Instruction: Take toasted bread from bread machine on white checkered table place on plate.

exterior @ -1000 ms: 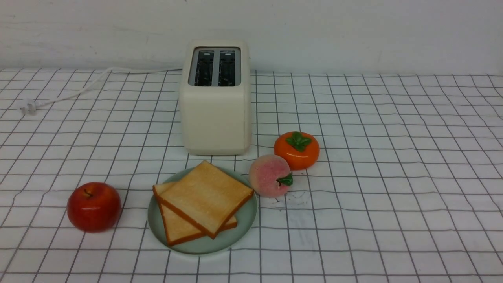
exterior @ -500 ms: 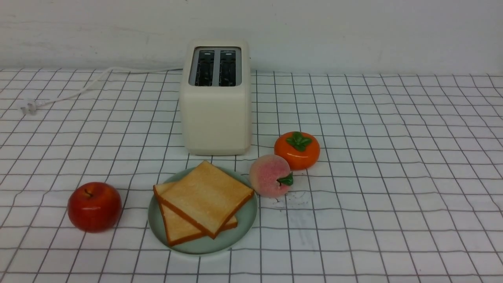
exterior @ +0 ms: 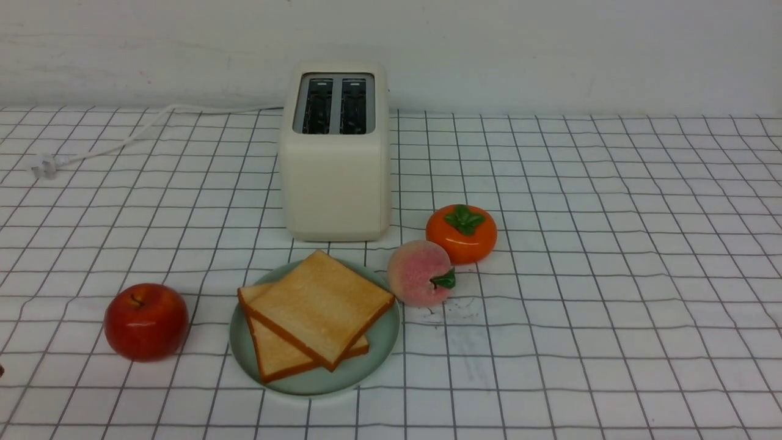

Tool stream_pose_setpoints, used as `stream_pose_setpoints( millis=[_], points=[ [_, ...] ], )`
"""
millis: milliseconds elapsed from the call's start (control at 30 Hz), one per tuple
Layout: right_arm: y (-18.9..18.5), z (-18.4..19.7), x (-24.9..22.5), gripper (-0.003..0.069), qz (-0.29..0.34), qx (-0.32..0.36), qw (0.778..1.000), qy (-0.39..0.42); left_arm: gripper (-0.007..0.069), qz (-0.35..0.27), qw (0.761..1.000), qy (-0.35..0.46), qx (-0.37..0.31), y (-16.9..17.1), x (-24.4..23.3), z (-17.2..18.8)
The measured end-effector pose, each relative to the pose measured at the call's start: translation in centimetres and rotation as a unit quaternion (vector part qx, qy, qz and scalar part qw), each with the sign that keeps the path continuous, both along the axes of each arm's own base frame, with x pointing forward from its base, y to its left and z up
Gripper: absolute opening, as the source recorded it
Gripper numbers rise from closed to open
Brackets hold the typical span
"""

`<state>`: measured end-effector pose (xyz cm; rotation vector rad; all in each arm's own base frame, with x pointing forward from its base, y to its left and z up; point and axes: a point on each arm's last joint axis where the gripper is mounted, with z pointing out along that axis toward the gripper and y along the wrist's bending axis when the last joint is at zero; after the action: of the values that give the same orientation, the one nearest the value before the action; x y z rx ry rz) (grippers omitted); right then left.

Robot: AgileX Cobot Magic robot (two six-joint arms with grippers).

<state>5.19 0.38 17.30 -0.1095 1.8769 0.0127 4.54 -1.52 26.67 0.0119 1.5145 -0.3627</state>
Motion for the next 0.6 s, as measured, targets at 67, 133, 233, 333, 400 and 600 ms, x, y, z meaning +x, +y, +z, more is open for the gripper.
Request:
stream_pose_setpoints(
  millis=[67,133,233,333,400,600],
  points=[
    [0.00,0.00,0.00,-0.0018,0.000,0.000,1.000,0.000,-0.0004,0.000,1.000,0.000,0.000,0.00,0.00,0.00],
    [0.00,0.00,0.00,-0.0017,0.000,0.000,1.000,0.000,-0.0003,0.000,1.000,0.000,0.000,0.00,0.00,0.00],
    [0.00,0.00,0.00,-0.0017,0.000,0.000,1.000,0.000,-0.0001,0.000,1.000,0.000,0.000,0.00,0.00,0.00],
    [0.00,0.00,0.00,-0.0015,0.000,0.000,1.000,0.000,0.0001,0.000,1.000,0.000,0.000,0.00,0.00,0.00],
    [0.00,0.00,0.00,-0.0015,0.000,0.000,1.000,0.000,0.0003,0.000,1.000,0.000,0.000,0.00,0.00,0.00],
    [0.00,0.00,0.00,-0.0011,0.000,0.000,1.000,0.000,0.0009,0.000,1.000,0.000,0.000,0.00,0.00,0.00]
  ],
)
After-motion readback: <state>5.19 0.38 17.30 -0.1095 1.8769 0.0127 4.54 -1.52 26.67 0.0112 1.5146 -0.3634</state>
